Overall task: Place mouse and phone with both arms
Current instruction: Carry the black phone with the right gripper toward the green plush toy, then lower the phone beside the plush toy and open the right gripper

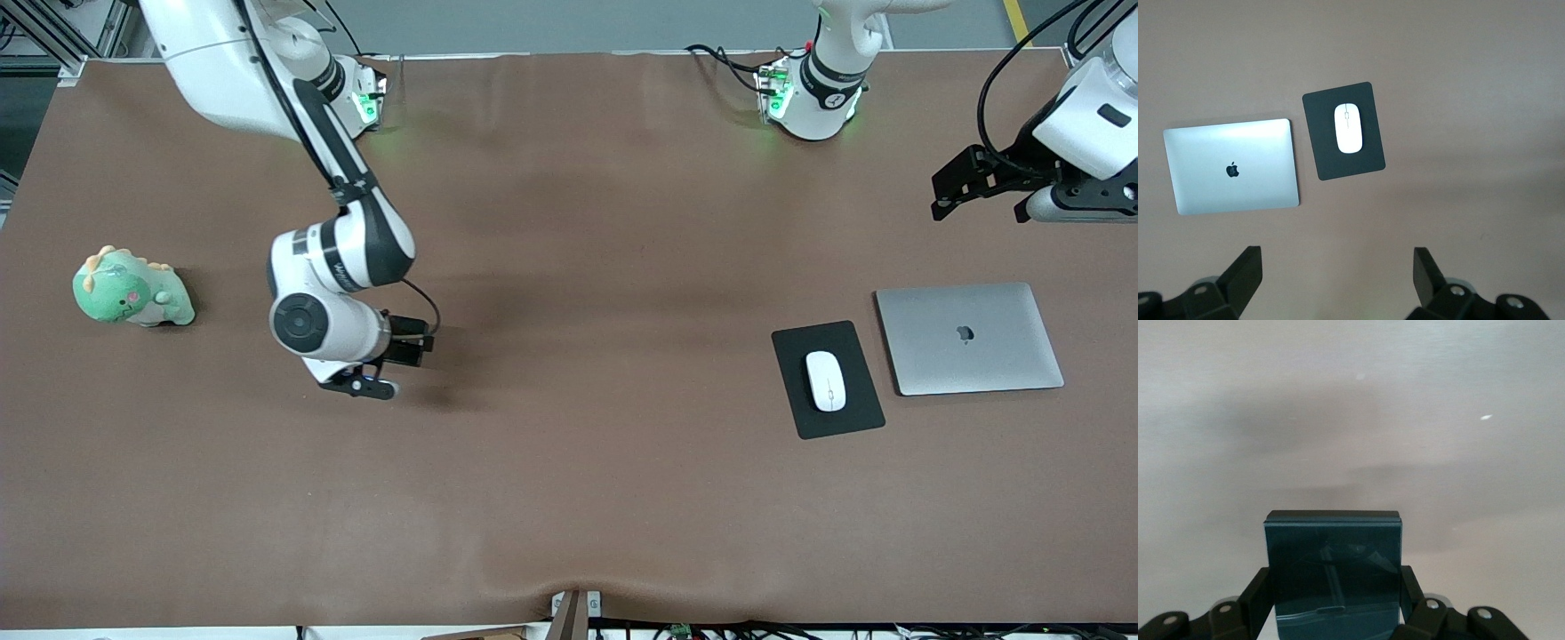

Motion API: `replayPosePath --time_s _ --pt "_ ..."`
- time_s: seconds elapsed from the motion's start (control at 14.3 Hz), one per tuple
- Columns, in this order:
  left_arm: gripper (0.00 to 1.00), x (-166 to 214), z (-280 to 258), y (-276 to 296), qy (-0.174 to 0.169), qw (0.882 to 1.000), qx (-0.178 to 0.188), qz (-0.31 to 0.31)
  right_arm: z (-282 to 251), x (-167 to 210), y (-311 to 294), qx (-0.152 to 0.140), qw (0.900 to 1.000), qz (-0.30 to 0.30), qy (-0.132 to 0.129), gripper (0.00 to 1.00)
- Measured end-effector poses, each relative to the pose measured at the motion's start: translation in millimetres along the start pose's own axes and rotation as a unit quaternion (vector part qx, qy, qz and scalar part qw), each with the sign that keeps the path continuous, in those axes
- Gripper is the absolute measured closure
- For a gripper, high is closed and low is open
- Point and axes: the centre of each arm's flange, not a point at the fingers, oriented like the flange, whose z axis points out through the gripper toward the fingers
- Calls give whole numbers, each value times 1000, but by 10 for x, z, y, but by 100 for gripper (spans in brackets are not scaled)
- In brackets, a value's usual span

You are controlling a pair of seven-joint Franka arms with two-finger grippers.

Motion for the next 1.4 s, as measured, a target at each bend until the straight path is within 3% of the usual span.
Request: replayPosePath --time_s 0.56,0.91,1.05,1.4 --pt "0 313 421 -84 -16 1000 -3 -7 257 -219 1103 12 1000 -13 7 21" --pt "0 350 247 -84 4 1000 -5 -7 299 -287 1780 13 999 -34 13 21" --pt "0 339 224 -79 4 1000 -5 -7 400 -317 2117 9 998 -49 26 21" --pt "0 307 243 2 -7 1000 -4 0 581 -431 2961 -3 997 -76 30 21"
